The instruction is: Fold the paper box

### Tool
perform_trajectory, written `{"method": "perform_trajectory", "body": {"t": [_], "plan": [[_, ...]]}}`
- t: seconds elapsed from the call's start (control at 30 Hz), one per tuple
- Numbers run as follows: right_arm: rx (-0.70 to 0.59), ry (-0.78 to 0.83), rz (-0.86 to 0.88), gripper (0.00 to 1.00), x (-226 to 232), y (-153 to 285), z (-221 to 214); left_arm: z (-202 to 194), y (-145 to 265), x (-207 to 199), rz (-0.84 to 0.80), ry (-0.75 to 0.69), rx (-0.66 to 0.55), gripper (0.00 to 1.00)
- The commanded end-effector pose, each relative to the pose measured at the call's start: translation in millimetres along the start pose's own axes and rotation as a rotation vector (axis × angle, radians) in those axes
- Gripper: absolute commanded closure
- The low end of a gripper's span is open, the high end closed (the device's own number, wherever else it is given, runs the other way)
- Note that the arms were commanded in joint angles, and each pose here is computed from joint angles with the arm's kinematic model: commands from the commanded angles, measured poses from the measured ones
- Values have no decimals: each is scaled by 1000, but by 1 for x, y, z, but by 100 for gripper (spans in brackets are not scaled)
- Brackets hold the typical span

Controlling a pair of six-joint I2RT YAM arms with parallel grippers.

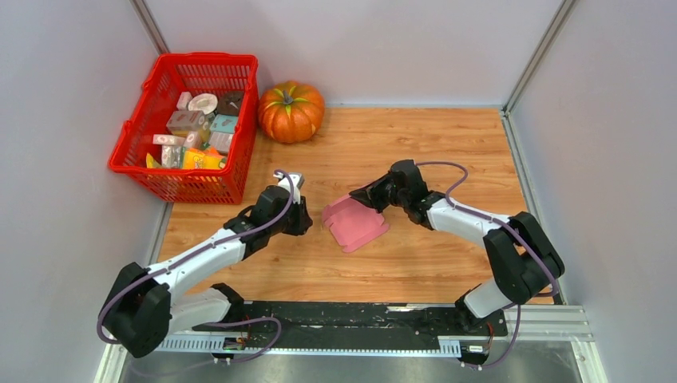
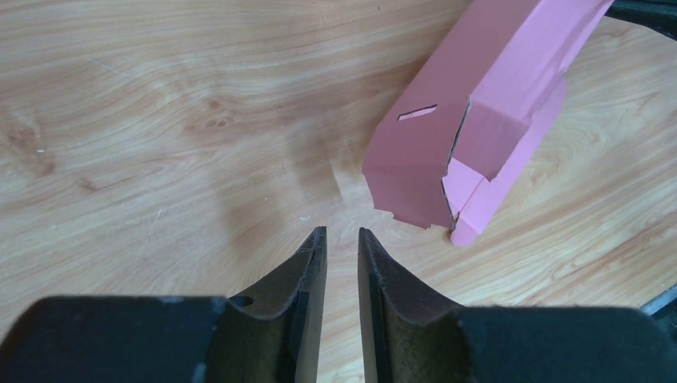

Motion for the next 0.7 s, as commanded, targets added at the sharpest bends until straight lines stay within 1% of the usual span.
{"method": "perform_trajectory", "body": {"t": [0.0, 0.1, 0.27, 0.4, 0.53, 0.67], "plan": [[-56, 138, 157, 100, 9, -2, 5, 6, -13, -13, -65, -1, -13, 73], [-69, 220, 200, 100, 9, -3, 4, -2, -23, -15, -101, 20, 7, 74], [-60, 254, 154, 100, -5, -11, 3, -9, -32, -17, -133, 14, 22, 72], [-31, 218, 126, 100, -9, -19, 2, -6, -35, -25, -171, -37, 24, 68], [-2, 179, 115, 100, -5, -26, 2, -7, -42, -35, -206, -67, 61, 68], [16, 124, 107, 100, -5, -27, 0, -3, -46, -56, -277, -68, 63, 69]]}}
Point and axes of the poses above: each gripper's point midway between its finger pads, its own y axis back along the fingers, its own x axis along the line the jaws close on, z = x × y, the point moved 3 cm from there along y, back along the fingers, and after that the axes turned 15 degrees about y, right-handed, at the moved point
